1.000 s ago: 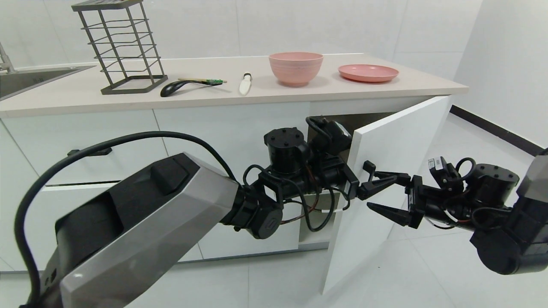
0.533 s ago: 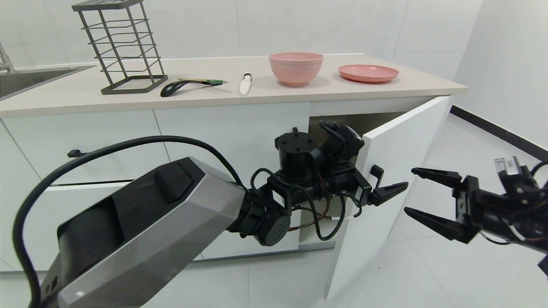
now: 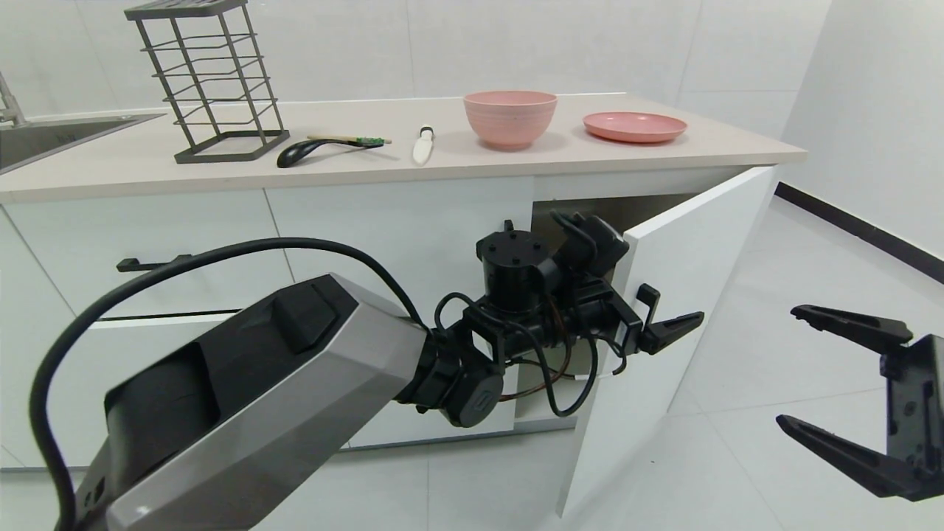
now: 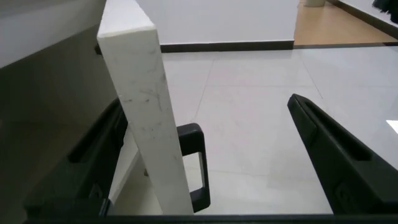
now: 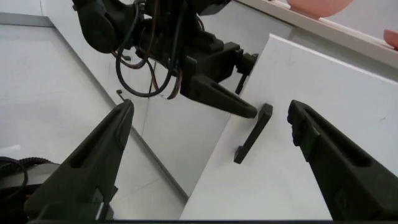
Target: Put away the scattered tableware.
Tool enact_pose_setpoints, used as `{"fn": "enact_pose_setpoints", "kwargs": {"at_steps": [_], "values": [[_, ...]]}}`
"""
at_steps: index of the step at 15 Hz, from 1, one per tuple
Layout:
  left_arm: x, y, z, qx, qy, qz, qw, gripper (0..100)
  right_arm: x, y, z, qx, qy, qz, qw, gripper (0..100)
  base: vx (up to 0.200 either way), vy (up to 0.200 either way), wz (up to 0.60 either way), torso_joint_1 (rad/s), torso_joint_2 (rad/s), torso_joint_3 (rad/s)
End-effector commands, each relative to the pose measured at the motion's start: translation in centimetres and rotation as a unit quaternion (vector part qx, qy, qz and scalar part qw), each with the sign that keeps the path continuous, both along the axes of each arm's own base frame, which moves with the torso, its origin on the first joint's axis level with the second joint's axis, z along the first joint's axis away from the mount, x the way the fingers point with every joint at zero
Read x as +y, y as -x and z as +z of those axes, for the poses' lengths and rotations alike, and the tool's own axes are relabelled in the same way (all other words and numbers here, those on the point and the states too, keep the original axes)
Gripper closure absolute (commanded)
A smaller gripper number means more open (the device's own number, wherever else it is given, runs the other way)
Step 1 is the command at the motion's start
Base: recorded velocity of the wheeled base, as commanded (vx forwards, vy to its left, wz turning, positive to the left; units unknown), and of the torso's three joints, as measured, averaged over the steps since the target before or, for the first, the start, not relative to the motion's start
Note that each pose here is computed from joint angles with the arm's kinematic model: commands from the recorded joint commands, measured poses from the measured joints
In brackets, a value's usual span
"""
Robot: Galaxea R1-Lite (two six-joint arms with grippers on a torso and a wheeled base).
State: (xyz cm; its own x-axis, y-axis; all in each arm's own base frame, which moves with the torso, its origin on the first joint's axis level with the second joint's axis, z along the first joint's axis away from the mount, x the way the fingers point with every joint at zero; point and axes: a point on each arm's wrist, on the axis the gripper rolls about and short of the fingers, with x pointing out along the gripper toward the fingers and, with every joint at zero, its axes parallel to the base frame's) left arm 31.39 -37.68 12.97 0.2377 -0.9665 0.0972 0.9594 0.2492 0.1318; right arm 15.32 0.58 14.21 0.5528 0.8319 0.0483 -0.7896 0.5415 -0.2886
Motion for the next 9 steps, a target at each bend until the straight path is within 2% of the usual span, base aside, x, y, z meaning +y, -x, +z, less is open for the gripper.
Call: {"fn": "enact_pose_setpoints", "kwargs": {"at_steps": [1, 3, 5, 7, 9], "values": [[-0.6, 0.4, -0.8, 0.003, -0.004, -0.007, 1.0, 0, 0.1, 0.6, 0.5, -0.02, 0.003, 0.0, 1.0, 0, 0.0, 0.0, 0.0, 0.0, 0.0, 0.0], [-1.7, 1.7, -1.0, 0.001, 0.001, -0.025, 0.9997, 0, 0.2, 1.1, 1.0, -0.035, 0.005, 0.005, 0.999, 0, 0.0, 0.0, 0.0, 0.0, 0.0, 0.0], [-3.1, 3.4, -1.5, 0.004, -0.003, -0.047, 0.9989, 0, 0.3, 1.9, 1.7, -0.061, 0.008, 0.003, 0.998, 0, 0.0, 0.0, 0.0, 0.0, 0.0, 0.0], [-4.2, 4.4, -2.0, 0.005, -0.005, -0.062, 0.998, 0, 0.4, 3.3, 2.8, -0.104, 0.012, 0.003, 0.994, 0, 0.0, 0.0, 0.0, 0.0, 0.0, 0.0], [-5.5, 5.5, -2.4, 0.013, -0.001, -0.074, 0.9972, 0, 0.6, 5.1, 4.6, -0.175, 0.017, 0.003, 0.984, 0, 0.0, 0.0, 0.0, 0.0, 0.0, 0.0]]}}
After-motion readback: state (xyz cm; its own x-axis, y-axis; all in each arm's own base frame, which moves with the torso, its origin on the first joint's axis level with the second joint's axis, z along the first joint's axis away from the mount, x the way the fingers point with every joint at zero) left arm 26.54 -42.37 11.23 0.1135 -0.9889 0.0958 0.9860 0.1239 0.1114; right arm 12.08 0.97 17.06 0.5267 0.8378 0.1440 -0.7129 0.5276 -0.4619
